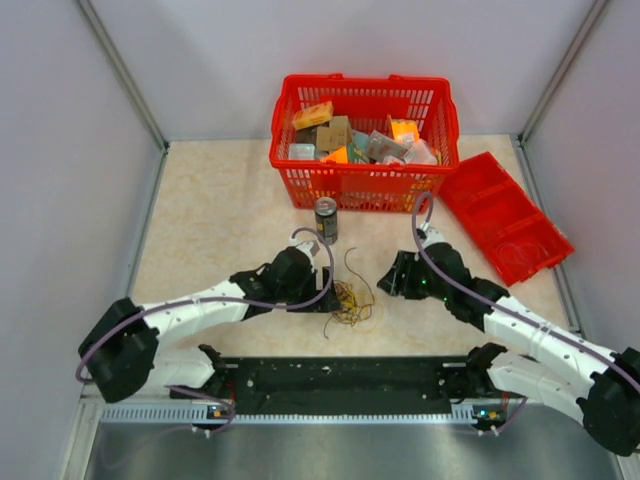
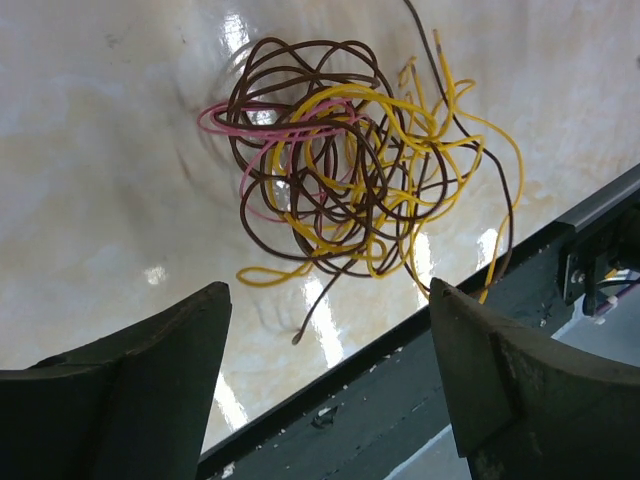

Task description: Untangle the cables

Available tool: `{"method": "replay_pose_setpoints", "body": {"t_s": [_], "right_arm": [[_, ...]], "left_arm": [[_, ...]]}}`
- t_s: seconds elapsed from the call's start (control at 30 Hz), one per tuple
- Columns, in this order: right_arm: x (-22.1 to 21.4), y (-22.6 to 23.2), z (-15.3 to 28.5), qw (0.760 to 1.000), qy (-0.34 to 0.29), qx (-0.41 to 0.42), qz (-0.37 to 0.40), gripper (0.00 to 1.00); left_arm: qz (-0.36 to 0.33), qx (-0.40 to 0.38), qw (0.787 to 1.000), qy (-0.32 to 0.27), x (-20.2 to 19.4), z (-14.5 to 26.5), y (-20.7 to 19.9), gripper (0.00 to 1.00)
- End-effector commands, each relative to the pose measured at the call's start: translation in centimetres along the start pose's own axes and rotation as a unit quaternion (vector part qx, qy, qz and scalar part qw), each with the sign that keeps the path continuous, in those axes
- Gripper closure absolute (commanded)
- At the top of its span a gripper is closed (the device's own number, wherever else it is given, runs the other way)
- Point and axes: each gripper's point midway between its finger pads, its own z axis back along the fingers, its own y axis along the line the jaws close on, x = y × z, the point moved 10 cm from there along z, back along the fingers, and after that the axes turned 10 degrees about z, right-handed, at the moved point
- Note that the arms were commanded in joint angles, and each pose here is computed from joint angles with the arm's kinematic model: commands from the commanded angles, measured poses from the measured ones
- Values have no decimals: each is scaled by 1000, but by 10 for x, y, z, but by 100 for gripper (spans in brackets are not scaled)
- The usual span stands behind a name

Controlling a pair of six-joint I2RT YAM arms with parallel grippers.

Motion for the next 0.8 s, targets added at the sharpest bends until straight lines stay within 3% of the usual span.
{"method": "replay_pose_setpoints", "body": {"t_s": [0.0, 0.23, 0.27, 0.37, 0.47, 0.63, 0.77], "right_arm": [[27, 16, 13, 997, -23, 63, 46, 43], [-22, 37, -8, 983, 76, 151, 71, 37], [-29, 38, -14, 982, 87, 153, 67, 39], [-39, 35, -22, 987, 91, 126, 48, 55], [-34, 29, -19, 994, 70, 75, 48, 67], [-27, 17, -10, 997, 41, 7, 65, 100], [-30, 7, -12, 996, 47, -41, 58, 100]], "left_arm": [[-7, -34, 999, 2, 11, -16, -15, 24], [9, -63, 998, 1, 6, -18, -14, 70], [9, -68, 998, -2, 6, -14, -15, 81], [-5, -73, 997, -21, 12, 5, -23, 100], [-26, -77, 995, -51, 19, 39, -35, 100], [-64, -98, 981, -156, 30, 116, -48, 100], [-87, -116, 956, -255, 39, 178, -55, 100]]}}
